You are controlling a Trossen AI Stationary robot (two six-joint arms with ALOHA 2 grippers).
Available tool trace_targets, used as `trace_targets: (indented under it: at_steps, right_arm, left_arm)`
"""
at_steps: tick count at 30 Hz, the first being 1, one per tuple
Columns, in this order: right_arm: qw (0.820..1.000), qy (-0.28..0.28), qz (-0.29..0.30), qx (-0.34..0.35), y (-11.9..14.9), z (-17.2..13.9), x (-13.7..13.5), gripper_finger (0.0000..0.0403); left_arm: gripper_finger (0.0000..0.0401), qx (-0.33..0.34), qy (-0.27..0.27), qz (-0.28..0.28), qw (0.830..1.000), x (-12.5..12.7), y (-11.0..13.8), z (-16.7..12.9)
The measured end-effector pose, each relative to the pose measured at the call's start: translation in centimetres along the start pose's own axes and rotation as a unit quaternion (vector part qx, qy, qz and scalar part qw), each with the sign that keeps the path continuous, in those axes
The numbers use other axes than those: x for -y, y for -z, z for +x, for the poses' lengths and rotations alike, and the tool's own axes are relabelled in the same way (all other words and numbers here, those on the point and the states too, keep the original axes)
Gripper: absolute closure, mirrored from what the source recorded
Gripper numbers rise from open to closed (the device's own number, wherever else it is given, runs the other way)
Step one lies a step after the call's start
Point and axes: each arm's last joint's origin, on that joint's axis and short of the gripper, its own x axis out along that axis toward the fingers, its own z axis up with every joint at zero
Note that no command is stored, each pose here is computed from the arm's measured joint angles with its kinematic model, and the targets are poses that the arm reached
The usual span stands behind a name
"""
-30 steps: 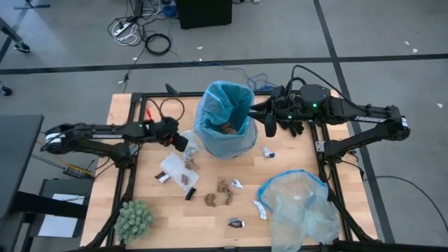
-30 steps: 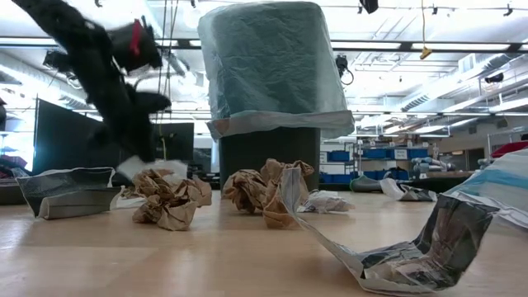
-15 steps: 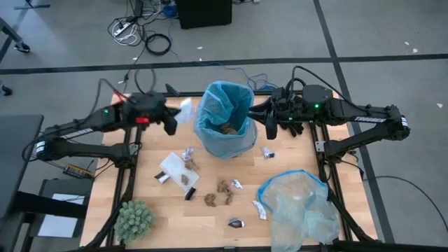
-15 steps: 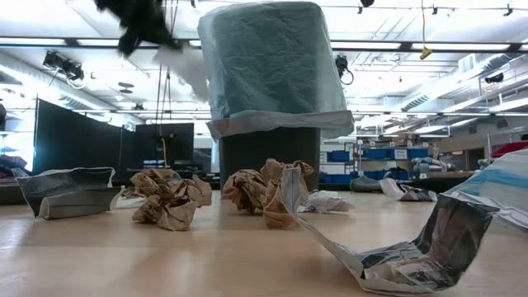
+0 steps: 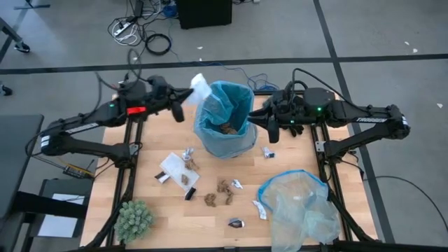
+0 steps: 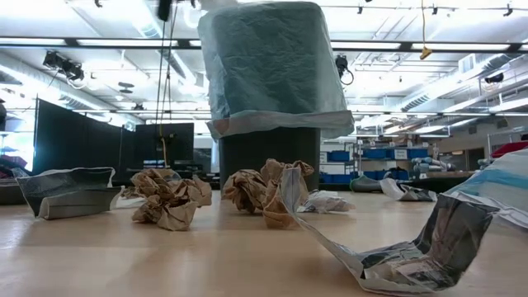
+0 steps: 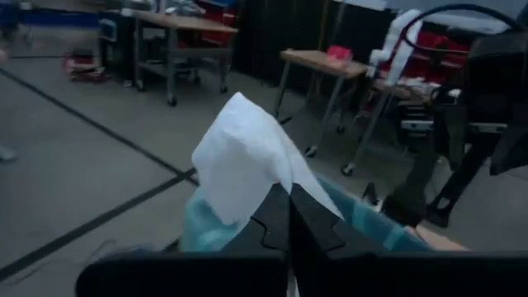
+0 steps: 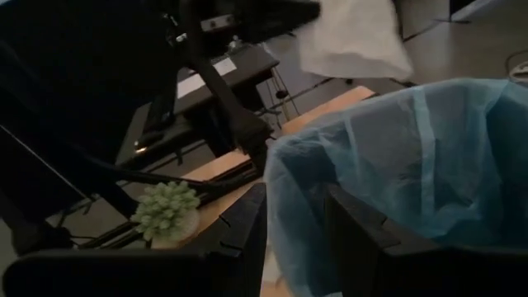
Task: Place trash/remove bag and relplace
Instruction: Put the white wipes into the trash bin, then put the white paper into the trash bin
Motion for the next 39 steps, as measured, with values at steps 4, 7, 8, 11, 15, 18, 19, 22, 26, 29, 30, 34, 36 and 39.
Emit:
trace_targets:
  at_steps: [4,7,8,11,15,18,19,22,26,29,30,34,36,39]
  right_arm:
    - [1.000,-0.006,-0.001,-0.001,-0.3,-1.2,-0.2,0.0293]
    - [1.000,0.010,0.002,-0.005,-0.5,-2.4,0.0,0.0293]
    - [1.000,0.018,0.003,-0.005,-0.6,-2.9,0.1,0.0293]
    - [0.999,0.042,0.007,-0.007,-0.7,-4.1,0.4,0.0293]
    - [0.998,0.058,0.010,0.000,-0.9,-5.2,0.6,0.0293]
    - [0.998,0.061,0.003,-0.003,-0.9,-5.4,0.6,0.0293]
    - [0.998,0.062,-0.007,-0.006,-0.9,-5.4,0.7,0.0293]
    - [0.995,0.077,-0.048,-0.034,-0.3,-5.1,0.9,0.0291]
    - [0.987,0.118,-0.066,-0.082,0.8,-4.6,1.5,0.0285]
    - [0.981,0.143,-0.069,-0.107,1.5,-4.3,1.8,0.0277]
    - [0.980,0.151,-0.065,-0.115,1.7,-4.1,1.9,0.0275]
    - [0.971,0.175,-0.055,-0.153,2.7,-3.7,2.3,0.0269]
    - [0.967,0.184,-0.055,-0.170,3.2,-3.5,2.5,0.0269]
    - [0.962,0.191,-0.057,-0.187,4.3,-3.1,3.0,0.0270]
  left_arm:
    - [0.0395,-0.001,0.032,-0.006,0.999,1.1,1.1,3.0]
    - [0.0395,-0.004,0.046,-0.025,0.999,1.8,2.1,4.8]
    - [0.0395,-0.003,0.050,-0.033,0.998,2.0,2.4,5.3]
    - [0.0395,-0.009,0.061,-0.032,0.998,2.7,3.2,6.5]
    - [0.0388,-0.033,0.063,-0.014,0.997,3.4,4.3,7.7]
    - [0.0367,-0.031,0.064,0.008,0.997,4.1,4.7,8.0]
    - [0.0358,-0.030,0.068,0.014,0.997,4.3,4.7,8.0]
    - [0.0323,-0.027,0.073,0.026,0.997,4.6,4.7,7.9]
    - [0.0271,-0.030,0.072,0.028,0.997,4.6,4.8,7.9]
    - [0.0236,-0.035,0.070,0.023,0.997,4.6,4.9,7.9]
    - [0.0228,-0.038,0.067,0.015,0.997,4.5,4.9,7.9]
    - [0.0216,-0.033,0.066,-0.013,0.997,4.5,4.5,7.5]
    - [0.0217,-0.019,0.070,-0.008,0.997,4.5,3.8,6.9]
    - [0.0225,0.001,0.079,0.029,0.996,5.3,2.1,5.9]
